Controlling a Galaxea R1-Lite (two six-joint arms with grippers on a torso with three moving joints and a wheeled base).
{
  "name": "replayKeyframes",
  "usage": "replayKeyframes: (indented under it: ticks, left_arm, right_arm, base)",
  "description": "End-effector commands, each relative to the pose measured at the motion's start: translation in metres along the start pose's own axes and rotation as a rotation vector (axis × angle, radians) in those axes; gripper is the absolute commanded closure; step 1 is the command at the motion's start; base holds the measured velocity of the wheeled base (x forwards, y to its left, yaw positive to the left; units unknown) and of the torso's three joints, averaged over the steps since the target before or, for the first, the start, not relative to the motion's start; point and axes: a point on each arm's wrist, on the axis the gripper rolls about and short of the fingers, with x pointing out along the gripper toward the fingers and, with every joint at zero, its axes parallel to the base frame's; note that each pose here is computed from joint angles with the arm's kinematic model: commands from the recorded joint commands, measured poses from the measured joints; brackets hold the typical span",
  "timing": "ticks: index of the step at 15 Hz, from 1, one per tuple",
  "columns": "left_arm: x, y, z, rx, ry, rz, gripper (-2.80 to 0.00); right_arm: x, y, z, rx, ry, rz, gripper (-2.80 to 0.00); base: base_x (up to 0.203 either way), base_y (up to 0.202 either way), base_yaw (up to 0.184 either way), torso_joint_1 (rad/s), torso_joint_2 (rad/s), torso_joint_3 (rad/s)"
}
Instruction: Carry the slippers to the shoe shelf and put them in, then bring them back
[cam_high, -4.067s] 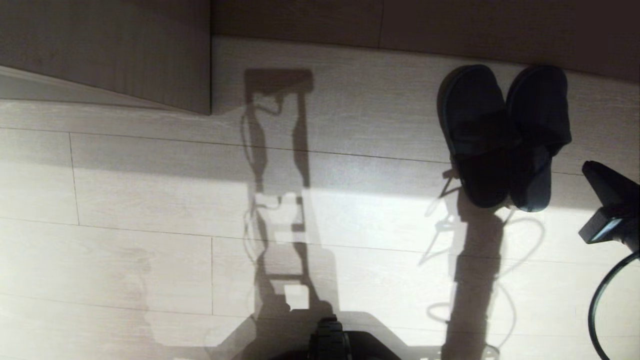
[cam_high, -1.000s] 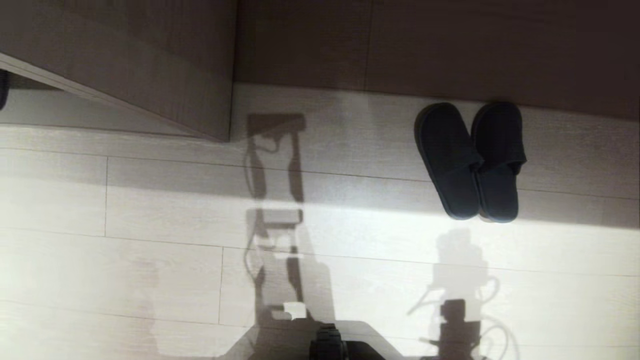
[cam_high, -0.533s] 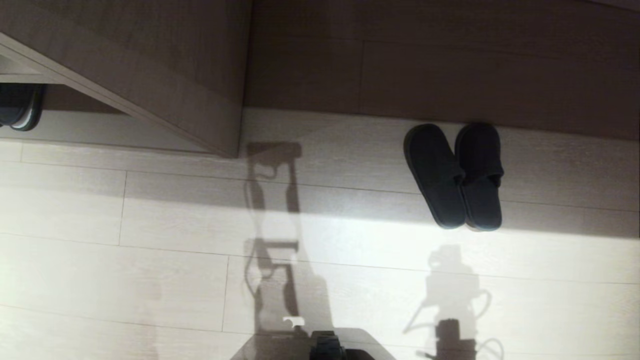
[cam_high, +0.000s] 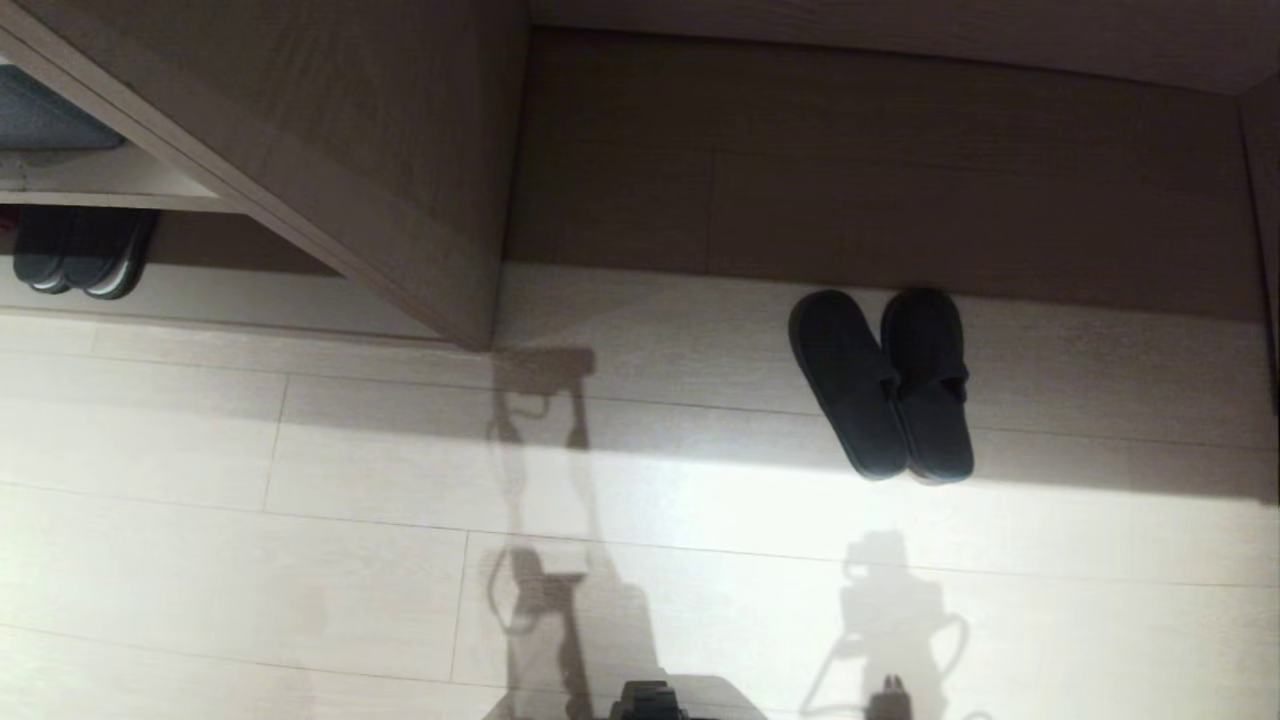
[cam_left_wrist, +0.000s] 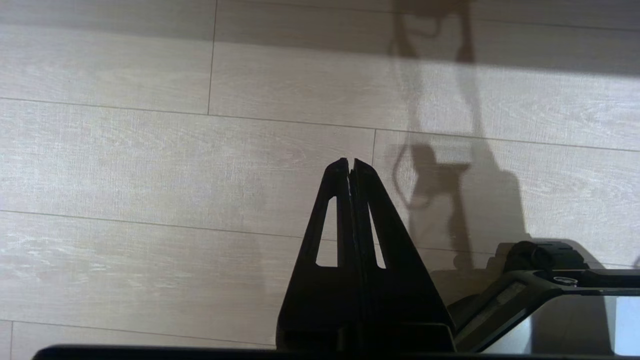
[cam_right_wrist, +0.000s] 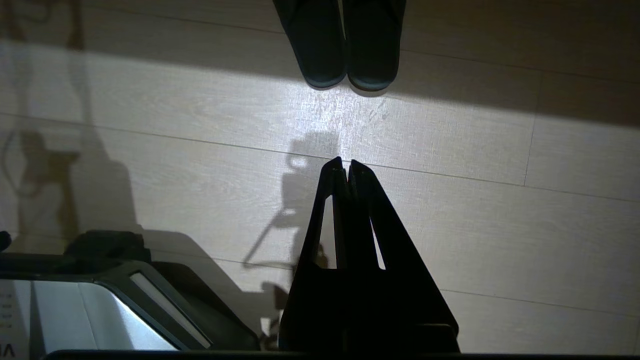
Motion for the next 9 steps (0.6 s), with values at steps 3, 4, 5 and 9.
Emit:
replayKeyframes:
  ticks: [3,4,5,9]
  left_arm:
    - [0.0001,0.0000,0.0001,0.000,0.000,0.001,0.00]
    - [0.0001,0.0000,0.0001,0.000,0.000,-0.001,0.00]
    - [0.0001,0.0000,0.0001,0.000,0.000,-0.001,0.00]
    - [0.0001,0.0000,0.0001,-0.002,0.000,-0.001,0.00]
  right_arm:
    - [0.0004,0.0000,-0.0002,0.000,0.004,0.000,0.00]
    - [0.0004,0.0000,-0.0002,0.000,0.004,0.000,0.00]
    - [0.0004,0.0000,-0.0002,0.000,0.004,0.000,0.00]
    - [0.0004,0.0000,-0.0002,0.000,0.004,0.000,0.00]
  base:
    - [0.000,0.000,0.000,0.001,0.00,0.198]
    - [0.000,0.000,0.000,0.002,0.00,0.198]
    - [0.000,0.000,0.000,0.002,0.00,0.200]
    - [0.000,0.000,0.000,0.002,0.00,0.203]
